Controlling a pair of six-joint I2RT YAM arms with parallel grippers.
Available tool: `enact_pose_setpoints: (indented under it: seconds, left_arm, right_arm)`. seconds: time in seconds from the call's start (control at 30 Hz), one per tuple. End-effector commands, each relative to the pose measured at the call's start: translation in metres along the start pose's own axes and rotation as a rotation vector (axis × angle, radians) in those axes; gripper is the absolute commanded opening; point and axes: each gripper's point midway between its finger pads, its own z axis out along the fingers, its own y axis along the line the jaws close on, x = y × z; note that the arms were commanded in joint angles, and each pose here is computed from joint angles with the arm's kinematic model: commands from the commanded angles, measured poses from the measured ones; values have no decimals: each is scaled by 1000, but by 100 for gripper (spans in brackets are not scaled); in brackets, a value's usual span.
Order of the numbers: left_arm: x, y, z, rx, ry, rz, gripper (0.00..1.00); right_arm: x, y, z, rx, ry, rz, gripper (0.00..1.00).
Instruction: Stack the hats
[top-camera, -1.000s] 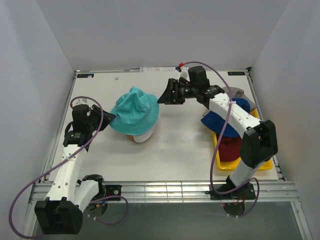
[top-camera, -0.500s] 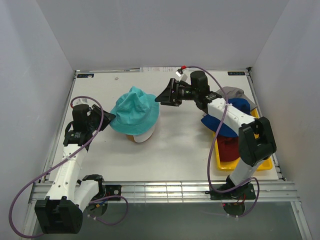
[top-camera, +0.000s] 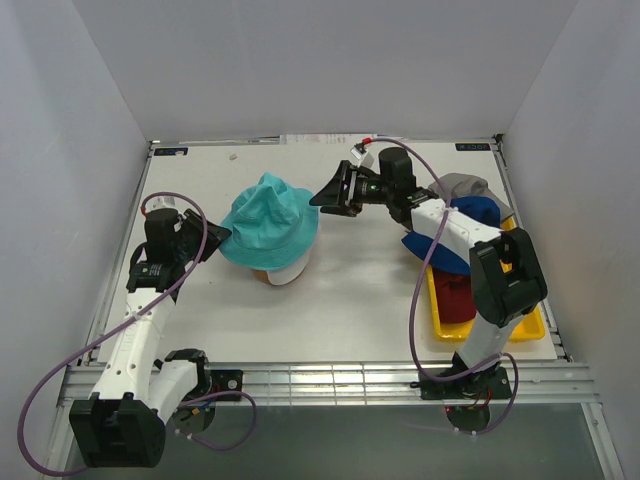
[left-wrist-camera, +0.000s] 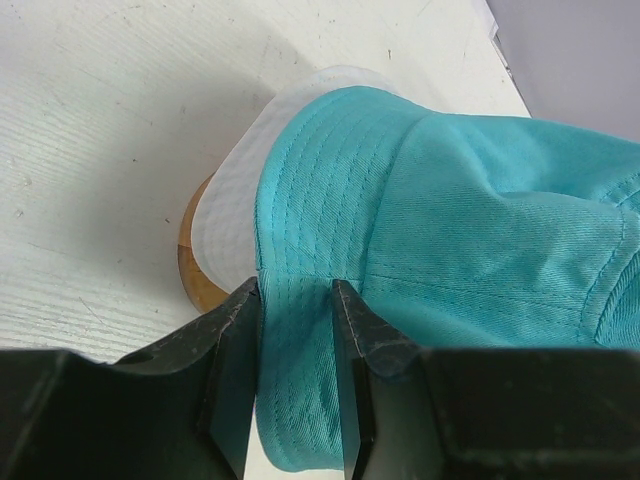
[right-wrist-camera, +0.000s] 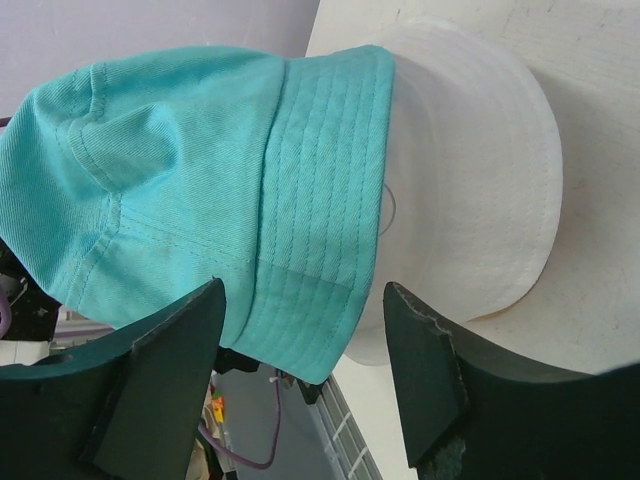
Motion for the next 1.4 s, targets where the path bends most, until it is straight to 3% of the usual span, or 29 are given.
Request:
enact_pose_setpoints:
  seconds: [0.0, 0.47, 1.07, 1.37]
  left_arm:
    - [-4, 5, -2, -21, -18, 14, 41]
    - [-3, 6, -1, -25, -16, 14, 41]
    - [2, 13, 1, -42, -7, 13, 41]
    - [7, 20, 6, -60, 9, 5, 41]
  right_arm:
    - [-4, 1, 2, -34, -23, -9, 70]
    - [0, -4, 10, -91, -14, 61, 61]
    - [5, -8, 12, -121, -10, 96, 31]
    - [10, -25, 14, -82, -4, 111, 10]
